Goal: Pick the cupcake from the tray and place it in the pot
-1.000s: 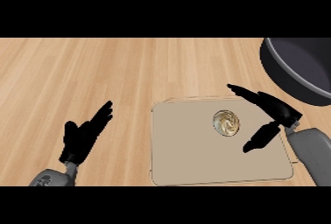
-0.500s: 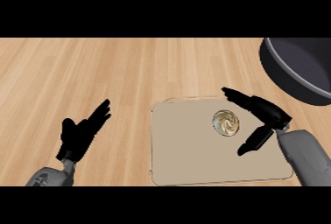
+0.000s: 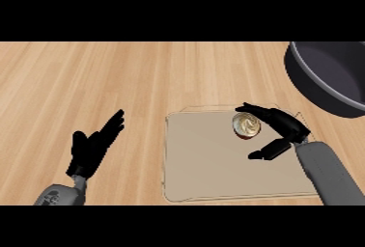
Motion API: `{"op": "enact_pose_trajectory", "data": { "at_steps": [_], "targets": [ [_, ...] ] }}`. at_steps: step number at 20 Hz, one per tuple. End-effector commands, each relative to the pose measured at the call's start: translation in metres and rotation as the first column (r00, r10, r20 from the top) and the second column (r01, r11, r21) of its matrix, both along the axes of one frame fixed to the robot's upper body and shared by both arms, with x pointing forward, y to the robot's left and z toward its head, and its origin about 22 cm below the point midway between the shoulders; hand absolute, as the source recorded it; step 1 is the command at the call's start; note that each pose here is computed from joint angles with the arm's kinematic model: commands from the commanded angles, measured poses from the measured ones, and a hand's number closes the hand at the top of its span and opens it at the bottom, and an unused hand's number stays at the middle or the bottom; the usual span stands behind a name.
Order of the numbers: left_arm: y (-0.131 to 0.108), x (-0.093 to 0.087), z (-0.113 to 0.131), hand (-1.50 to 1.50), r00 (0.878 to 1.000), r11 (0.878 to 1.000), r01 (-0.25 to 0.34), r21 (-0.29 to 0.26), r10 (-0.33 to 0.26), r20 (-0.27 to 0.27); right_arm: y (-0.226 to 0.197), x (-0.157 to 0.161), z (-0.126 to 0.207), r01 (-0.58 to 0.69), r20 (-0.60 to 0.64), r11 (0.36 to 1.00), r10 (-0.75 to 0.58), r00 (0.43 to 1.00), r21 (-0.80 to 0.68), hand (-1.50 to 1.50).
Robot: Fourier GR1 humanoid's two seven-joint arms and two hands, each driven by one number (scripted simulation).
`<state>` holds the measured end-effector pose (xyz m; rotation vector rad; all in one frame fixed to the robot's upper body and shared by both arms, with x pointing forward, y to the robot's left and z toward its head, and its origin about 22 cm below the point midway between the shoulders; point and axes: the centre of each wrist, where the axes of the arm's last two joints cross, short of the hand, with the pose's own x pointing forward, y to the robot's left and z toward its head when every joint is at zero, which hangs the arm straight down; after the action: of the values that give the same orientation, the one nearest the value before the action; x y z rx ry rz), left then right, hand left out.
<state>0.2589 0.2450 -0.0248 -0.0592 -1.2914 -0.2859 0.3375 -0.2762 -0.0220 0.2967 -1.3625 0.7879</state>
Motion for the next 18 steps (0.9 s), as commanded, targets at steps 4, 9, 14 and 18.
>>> {"op": "enact_pose_trajectory", "data": {
  "at_steps": [4,9,14,18],
  "targets": [
    [-0.006,-0.017,-0.004,0.00,1.000,1.000,0.024,0.005,-0.024,-0.006,0.018,-0.023,-0.052,-0.042,-0.024,0.999,0.042,0.999,-0.004,1.50],
    [-0.007,-0.006,0.003,0.00,1.000,1.000,0.015,0.005,-0.015,-0.005,-0.001,-0.021,-0.048,-0.015,-0.033,0.993,0.019,0.999,0.116,1.50],
    [-0.012,0.001,-0.009,0.00,0.999,1.000,0.022,-0.001,-0.022,-0.024,0.010,-0.018,-0.054,-0.005,0.089,0.990,-0.008,0.996,0.143,1.50],
    [0.012,-0.005,0.001,0.00,0.997,0.998,-0.066,0.018,0.066,-0.031,-0.099,-0.059,-0.046,0.484,0.203,0.866,-0.500,0.842,0.127,1.50]
  ]
}}
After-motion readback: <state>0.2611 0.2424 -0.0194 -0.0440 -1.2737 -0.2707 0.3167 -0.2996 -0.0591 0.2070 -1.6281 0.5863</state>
